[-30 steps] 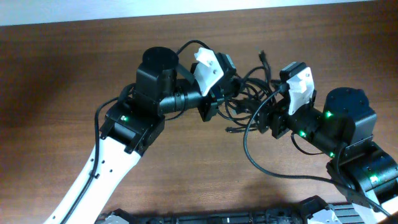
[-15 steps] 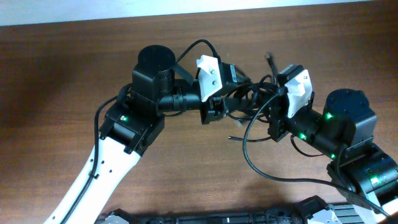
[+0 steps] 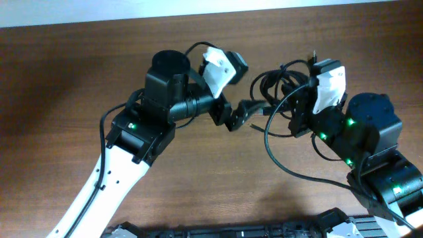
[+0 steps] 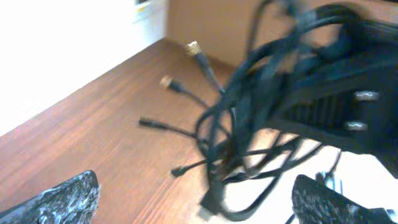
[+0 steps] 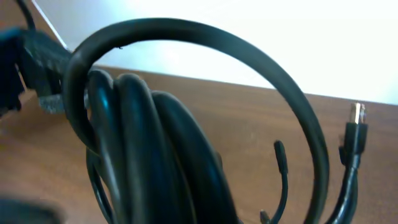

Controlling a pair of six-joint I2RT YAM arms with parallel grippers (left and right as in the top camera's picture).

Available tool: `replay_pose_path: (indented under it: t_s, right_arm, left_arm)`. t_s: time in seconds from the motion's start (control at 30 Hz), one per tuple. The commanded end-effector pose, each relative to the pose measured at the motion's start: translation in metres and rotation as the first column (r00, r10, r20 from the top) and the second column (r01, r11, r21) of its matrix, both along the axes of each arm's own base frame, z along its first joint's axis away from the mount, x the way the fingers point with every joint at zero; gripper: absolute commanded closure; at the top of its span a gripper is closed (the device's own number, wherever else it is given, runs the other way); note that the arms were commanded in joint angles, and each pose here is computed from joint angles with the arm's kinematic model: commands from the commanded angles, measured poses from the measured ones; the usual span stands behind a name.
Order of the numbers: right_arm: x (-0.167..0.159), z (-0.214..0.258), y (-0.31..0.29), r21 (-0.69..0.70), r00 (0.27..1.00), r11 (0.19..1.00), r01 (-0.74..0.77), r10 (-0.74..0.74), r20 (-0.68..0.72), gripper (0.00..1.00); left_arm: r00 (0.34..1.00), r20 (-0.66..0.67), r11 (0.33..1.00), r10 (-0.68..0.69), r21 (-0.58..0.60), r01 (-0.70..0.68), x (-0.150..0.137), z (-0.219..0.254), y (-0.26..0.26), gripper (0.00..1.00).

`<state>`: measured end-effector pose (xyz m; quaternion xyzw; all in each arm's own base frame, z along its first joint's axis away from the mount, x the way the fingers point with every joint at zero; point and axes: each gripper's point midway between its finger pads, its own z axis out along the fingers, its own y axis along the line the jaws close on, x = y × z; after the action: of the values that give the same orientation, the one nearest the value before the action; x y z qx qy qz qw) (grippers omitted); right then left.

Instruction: Untangle cables

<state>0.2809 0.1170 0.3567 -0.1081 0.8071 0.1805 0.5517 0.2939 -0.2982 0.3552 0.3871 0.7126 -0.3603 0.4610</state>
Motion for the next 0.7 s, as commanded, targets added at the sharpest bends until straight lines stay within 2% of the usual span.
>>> replay_pose_path:
  t_s: [0.0, 0.17, 0.33, 0.5, 0.67]
  right_arm:
    - [0.004, 0.014, -0.006, 0.034, 0.998, 0.999, 0.042, -0.044, 0.041, 0.96]
    - [0.005, 0.022, -0.004, 0.075, 0.998, 0.996, 0.038, -0.042, 0.056, 0.96]
    - [0.004, 0.024, -0.001, 0.117, 0.998, 0.993, 0.034, -0.039, 0.043, 0.96]
    - [-0.002, 0.03, 0.014, 0.144, 0.997, 0.988, -0.059, 0.051, 0.06, 0.96]
    - [-0.002, 0.03, 0.015, 0.146, 0.997, 0.987, -0.064, 0.055, 0.061, 0.96]
  left_arm:
    - [0.993, -0.024, 0.993, 0.118, -0.017, -0.118, 0.011, 0.009, 0.01, 0.01]
    - [0.994, -0.02, 0.994, 0.11, -0.023, -0.111, 0.01, 0.011, 0.009, 0.01]
    - [1.0, 0.004, 0.997, 0.009, -0.083, -0.008, -0.002, 0.025, -0.002, 0.01]
    - [1.0, 0.018, 0.996, 0.004, -0.092, -0.002, -0.003, 0.029, -0.003, 0.01]
    - [1.0, 0.017, 0.996, 0.004, -0.092, -0.002, -0.003, 0.029, -0.003, 0.01]
